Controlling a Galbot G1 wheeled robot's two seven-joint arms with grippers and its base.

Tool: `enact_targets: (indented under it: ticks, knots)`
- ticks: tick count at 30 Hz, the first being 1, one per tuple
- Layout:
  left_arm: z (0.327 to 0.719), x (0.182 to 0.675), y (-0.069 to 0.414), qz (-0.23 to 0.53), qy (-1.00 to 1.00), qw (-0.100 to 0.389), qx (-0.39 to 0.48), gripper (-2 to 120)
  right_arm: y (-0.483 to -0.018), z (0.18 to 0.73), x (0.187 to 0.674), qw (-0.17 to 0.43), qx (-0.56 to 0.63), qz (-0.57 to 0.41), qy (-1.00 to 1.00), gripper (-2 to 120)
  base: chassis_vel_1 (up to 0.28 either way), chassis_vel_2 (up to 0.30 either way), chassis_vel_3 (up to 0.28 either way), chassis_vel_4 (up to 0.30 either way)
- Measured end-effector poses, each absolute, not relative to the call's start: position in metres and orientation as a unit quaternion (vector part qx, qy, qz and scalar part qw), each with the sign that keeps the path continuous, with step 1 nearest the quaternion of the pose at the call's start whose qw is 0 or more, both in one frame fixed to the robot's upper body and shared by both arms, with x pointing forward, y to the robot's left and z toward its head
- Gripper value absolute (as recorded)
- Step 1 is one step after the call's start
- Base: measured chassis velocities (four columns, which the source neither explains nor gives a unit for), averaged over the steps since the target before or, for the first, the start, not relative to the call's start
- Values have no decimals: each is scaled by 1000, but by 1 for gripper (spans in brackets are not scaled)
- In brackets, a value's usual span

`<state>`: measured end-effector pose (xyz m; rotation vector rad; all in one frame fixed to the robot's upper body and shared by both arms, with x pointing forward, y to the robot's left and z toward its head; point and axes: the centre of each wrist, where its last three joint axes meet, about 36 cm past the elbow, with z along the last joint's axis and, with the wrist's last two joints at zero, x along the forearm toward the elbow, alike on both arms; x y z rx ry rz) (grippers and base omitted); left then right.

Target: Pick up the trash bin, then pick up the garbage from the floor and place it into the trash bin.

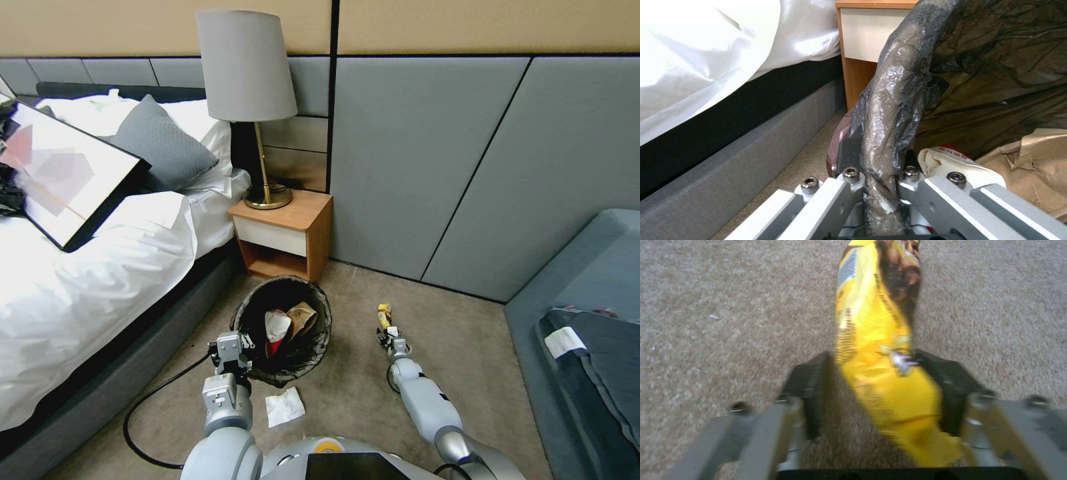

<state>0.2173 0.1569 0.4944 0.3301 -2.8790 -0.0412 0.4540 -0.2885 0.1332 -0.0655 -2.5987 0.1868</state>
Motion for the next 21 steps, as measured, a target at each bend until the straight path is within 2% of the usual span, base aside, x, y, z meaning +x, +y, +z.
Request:
enact_targets:
  ticks: [1,3,4,7,8,11,21]
  knots:
    - [494,217,157,-14,-986,121,113,0,-288,133,454,265,-24,69,-962,41,0,0,0,0]
    - [494,217,157,-14,-986,121,113,0,-291,133,452,265,-26,69,-961,27,0,0,0,0]
    - [494,217,157,-14,-986,121,113,0,-291,133,452,265,-26,69,-961,27,0,0,0,0]
    - [494,217,157,-14,-986,121,113,0,-292,131,450,264,-26,69,-962,14,0,0,0,0]
    - [494,217,157,-14,-986,121,113,0,-292,131,450,264,-26,69,-962,14,0,0,0,0]
    - [494,217,157,-14,-986,121,113,0,-292,131,449,264,-26,69,-962,0,0,0,0,0]
    - [494,217,157,-14,-986,121,113,0,-290,131,447,257,-23,67,-964,0,0,0,0,0]
